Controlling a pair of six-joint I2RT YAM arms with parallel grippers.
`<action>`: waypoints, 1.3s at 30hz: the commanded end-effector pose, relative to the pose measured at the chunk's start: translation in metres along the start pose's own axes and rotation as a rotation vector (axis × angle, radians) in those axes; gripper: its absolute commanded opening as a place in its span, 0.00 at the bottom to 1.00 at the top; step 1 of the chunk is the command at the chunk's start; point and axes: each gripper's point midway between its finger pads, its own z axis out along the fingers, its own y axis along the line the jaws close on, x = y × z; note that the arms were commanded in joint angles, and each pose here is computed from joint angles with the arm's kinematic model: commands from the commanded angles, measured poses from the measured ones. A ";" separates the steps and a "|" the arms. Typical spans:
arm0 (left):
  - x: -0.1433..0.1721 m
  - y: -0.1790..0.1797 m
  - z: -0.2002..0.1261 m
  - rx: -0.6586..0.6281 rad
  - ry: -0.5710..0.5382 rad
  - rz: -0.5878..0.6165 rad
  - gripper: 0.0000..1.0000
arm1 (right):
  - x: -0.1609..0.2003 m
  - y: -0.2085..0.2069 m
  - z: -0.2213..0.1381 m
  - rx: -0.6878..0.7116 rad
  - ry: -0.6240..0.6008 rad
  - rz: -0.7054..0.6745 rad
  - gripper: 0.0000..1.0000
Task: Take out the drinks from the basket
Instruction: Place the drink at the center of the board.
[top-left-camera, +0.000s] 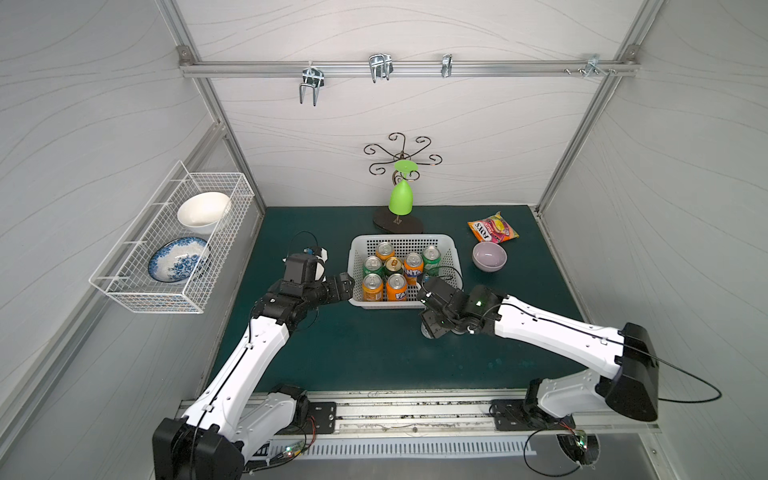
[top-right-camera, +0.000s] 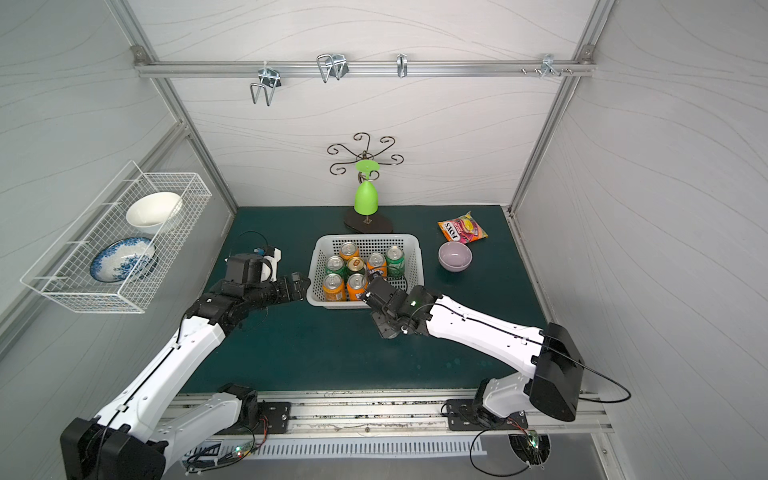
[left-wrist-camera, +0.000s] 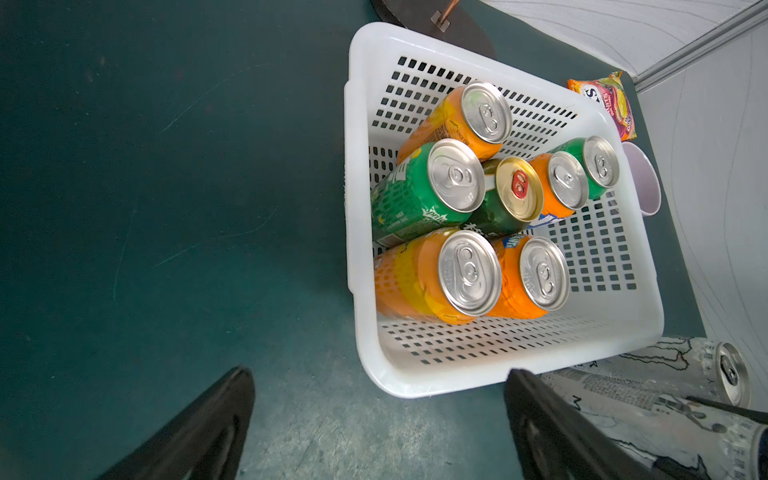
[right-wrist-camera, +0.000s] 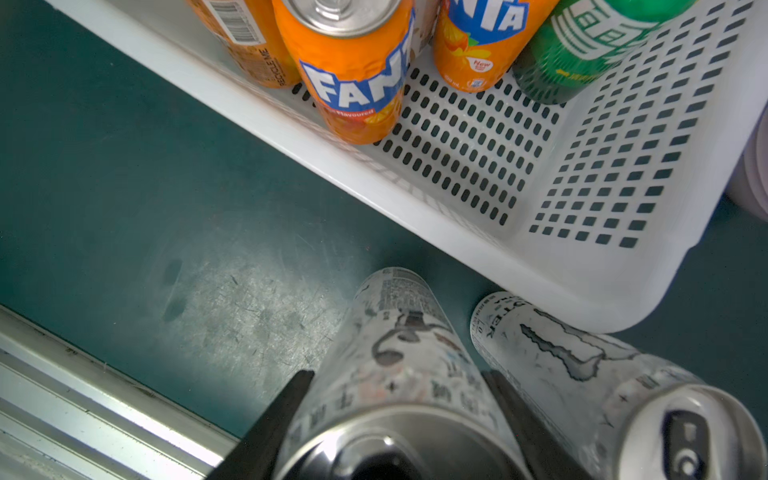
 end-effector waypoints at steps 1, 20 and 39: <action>-0.016 -0.010 -0.010 0.023 -0.050 0.021 0.98 | -0.020 0.011 -0.001 -0.032 -0.074 0.046 0.53; -0.017 -0.011 -0.006 0.025 -0.043 0.021 0.98 | -0.013 -0.003 0.030 0.019 -0.038 0.093 0.54; -0.016 -0.009 -0.003 0.017 -0.035 0.020 0.99 | -0.012 -0.007 0.039 0.018 -0.022 0.096 0.58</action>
